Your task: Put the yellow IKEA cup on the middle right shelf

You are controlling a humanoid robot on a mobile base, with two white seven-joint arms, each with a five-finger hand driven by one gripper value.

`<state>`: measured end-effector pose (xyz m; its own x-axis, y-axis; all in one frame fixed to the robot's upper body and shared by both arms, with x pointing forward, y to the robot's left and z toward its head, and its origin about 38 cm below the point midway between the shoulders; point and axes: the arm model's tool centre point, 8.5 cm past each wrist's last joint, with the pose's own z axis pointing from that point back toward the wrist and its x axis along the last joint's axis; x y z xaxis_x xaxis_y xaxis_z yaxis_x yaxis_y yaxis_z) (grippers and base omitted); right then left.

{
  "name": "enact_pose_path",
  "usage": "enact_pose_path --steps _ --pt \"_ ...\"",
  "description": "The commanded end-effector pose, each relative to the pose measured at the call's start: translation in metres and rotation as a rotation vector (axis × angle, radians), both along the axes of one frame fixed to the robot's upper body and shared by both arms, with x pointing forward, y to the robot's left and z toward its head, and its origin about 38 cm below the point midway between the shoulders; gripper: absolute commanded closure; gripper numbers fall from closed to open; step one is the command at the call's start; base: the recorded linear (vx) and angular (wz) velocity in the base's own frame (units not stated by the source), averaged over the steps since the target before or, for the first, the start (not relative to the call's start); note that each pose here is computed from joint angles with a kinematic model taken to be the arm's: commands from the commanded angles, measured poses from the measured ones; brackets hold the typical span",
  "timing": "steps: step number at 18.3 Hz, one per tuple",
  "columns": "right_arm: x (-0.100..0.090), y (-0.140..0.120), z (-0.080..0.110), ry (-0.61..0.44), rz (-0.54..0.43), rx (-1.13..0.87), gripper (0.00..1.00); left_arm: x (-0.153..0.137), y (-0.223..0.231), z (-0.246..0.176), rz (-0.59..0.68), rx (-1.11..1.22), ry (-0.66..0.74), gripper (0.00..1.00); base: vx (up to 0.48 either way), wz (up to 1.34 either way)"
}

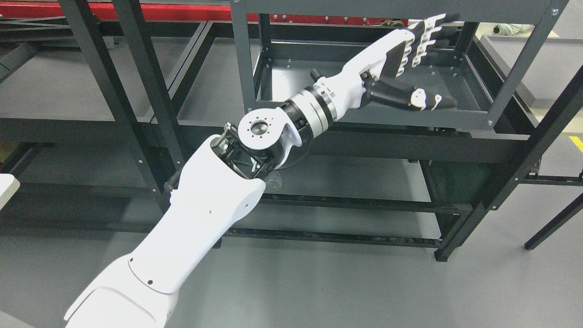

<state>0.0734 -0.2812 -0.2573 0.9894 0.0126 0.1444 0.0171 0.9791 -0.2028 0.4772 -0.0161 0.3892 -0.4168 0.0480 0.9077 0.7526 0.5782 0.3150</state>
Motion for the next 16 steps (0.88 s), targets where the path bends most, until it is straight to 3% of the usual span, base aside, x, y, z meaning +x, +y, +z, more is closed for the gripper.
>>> enact_pose_path --steps 1,5,7,10,16 --pt "-0.009 -0.01 0.0 0.013 -0.008 -0.01 0.01 0.035 0.071 -0.097 0.244 -0.026 0.191 0.01 0.008 0.02" --pt "-0.009 -0.01 0.0 0.013 -0.008 -0.01 0.01 0.043 0.159 -0.151 0.584 -0.103 0.238 0.01 0.023 -0.01" --pt "-0.009 -0.01 0.0 0.013 -0.008 -0.01 0.01 0.034 0.183 -0.182 0.755 -0.146 0.284 0.01 0.018 0.0" --pt "-0.009 -0.01 0.0 0.013 -0.008 -0.01 0.01 -0.001 0.185 -0.204 0.759 -0.186 0.26 0.01 0.016 0.01" --pt "-0.009 -0.01 0.0 0.013 -0.008 -0.01 0.01 -0.031 0.197 -0.211 0.769 -0.246 0.22 0.01 0.002 0.0"
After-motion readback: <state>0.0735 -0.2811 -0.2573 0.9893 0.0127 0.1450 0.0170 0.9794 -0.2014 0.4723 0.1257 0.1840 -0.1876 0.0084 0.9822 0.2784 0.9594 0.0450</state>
